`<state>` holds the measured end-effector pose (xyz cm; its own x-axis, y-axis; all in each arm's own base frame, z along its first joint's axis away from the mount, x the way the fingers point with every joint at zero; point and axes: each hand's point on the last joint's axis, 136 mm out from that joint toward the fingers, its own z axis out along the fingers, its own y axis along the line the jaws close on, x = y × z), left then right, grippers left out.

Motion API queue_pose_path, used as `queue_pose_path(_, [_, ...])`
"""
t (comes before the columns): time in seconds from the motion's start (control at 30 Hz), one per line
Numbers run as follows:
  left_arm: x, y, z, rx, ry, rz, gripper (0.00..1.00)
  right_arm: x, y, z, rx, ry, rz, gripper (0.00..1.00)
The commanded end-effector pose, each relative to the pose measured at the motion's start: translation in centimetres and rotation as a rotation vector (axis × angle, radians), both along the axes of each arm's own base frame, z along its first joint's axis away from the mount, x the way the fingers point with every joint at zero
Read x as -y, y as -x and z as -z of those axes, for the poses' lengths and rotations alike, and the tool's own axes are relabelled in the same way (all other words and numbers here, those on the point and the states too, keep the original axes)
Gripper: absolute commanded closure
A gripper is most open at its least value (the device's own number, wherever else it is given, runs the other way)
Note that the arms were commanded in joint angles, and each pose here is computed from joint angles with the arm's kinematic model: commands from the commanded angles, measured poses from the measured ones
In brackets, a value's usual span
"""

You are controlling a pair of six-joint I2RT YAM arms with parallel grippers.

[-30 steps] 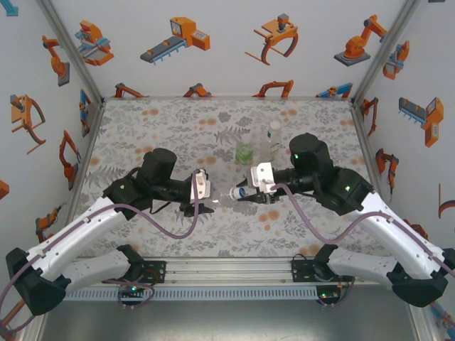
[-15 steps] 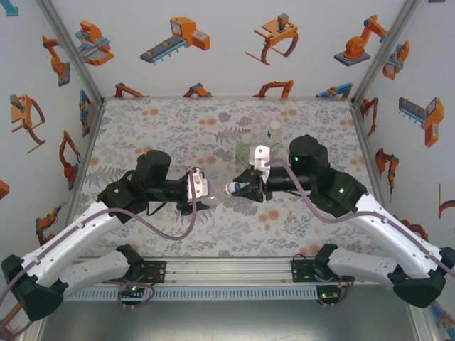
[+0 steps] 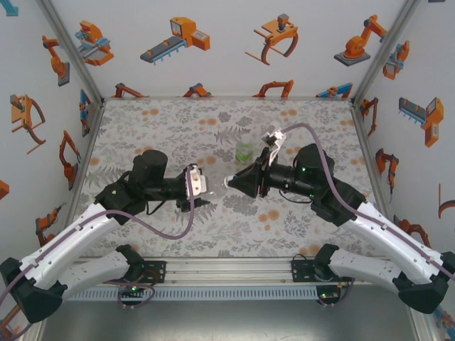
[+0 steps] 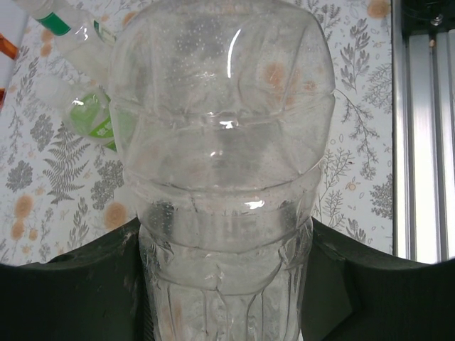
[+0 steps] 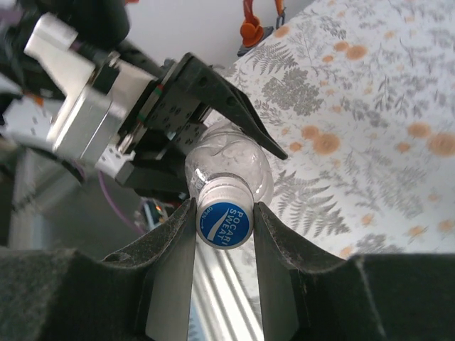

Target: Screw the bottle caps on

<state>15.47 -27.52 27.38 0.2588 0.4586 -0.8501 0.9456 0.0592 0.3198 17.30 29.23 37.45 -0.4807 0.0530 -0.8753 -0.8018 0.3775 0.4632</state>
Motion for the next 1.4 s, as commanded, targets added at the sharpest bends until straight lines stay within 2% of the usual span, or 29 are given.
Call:
queue_pose_path(0.0, [0.9, 1.7, -2.4, 0.053, 0.093, 0.102, 1.00, 0.6, -3.2, 1.3, -0.278, -0.074, 0.218, 1.00])
queue_pose_path(0.27, [0.8, 1.2, -2.6, 0.062, 0.097, 0.071, 1.00, 0.5, -3.9, 3.4, -0.565, -0.095, 0.316, 0.99])
queue_pose_path(0.33, [0.8, 0.9, -2.5, 0.062, 0.093, 0.056, 1.00, 0.9, -4.1, 3.5, -0.613, -0.115, 0.355, 0.91])
queue_pose_path(0.43, [0.8, 0.7, -2.4, 0.056, 0.089, 0.048, 1.00, 0.6, -4.0, 3.0, -0.625, -0.131, 0.341, 0.84])
queue_pose_path(0.5, [0.9, 0.7, -2.4, 0.054, 0.088, 0.047, 1.00, 0.4, -3.9, 3.0, -0.626, -0.125, 0.325, 0.76])
queue_pose_path(0.6, [0.8, 0.7, -2.4, 0.055, 0.088, 0.045, 1.00, 0.2, -3.6, 2.6, -0.595, -0.121, 0.298, 0.62])
queue_pose_path(1.07, [0.8, -0.8, -1.9, 0.043, 0.060, -0.032, 1.00, 0.1, -3.8, 2.1, -0.498, -0.076, 0.280, 0.50])
queue_pose_path(1.37, [0.9, -0.4, -2.0, 0.039, 0.068, -0.004, 1.00, 2.0, -3.3, -1.5, -0.247, 0.033, 0.273, 0.40])
